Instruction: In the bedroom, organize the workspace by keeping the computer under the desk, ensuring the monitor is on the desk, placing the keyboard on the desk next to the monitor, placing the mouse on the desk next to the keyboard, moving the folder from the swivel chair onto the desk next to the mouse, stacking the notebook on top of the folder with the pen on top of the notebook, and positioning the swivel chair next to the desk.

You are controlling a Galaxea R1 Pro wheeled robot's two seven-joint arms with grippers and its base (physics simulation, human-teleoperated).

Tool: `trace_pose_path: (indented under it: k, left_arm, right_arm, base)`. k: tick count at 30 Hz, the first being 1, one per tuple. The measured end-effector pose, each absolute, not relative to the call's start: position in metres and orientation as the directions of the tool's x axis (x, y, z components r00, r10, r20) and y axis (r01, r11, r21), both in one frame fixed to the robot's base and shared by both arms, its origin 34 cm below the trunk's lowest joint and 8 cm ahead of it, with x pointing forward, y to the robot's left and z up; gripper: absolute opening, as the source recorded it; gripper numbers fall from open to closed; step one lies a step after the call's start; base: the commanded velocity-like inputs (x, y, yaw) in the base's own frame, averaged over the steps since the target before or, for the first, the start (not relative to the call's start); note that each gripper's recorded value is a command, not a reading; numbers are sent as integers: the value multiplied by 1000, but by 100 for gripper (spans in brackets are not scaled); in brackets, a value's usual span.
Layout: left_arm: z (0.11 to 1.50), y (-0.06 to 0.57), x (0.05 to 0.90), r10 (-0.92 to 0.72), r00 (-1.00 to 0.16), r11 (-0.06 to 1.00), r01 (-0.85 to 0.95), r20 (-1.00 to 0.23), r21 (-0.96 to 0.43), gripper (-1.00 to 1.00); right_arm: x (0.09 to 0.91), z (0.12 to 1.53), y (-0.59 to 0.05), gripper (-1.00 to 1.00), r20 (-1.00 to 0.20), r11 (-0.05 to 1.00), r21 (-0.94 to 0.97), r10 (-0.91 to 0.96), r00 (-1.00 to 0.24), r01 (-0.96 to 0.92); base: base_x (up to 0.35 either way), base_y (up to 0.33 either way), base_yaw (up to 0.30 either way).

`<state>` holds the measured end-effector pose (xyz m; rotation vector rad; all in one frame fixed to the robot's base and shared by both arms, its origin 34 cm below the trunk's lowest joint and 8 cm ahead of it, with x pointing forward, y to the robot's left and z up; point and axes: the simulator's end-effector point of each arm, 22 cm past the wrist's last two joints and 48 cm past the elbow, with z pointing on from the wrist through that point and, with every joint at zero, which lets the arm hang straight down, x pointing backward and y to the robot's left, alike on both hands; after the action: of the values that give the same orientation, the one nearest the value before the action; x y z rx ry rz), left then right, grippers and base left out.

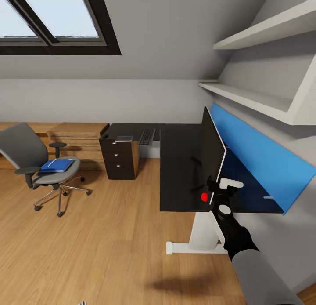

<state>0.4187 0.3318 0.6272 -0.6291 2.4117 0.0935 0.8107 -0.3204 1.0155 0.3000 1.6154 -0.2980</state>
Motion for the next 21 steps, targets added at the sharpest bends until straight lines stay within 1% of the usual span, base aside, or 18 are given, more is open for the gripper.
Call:
trace_pose_path:
  k: [8,15,21]
  left_arm:
    - [627,332,419,-416,-683,883,-461,-600,-87,100]
    - [627,332,419,-415,-683,883,-461,-600,-87,100]
    - [627,332,419,-416,-683,883,-461,-600,-87,100]
  right_arm:
    - [811,1015,-320,100,-998,930,-10,14,-63,368]
    - [811,1016,-319,100,-998,930,-10,14,-63,367]
    - [810,1011,-318,100,-997,931,-13,15,-72,365]
  base:
    - [0,-146,0]
    - [0,-54,0]
    - [0,-187,0]
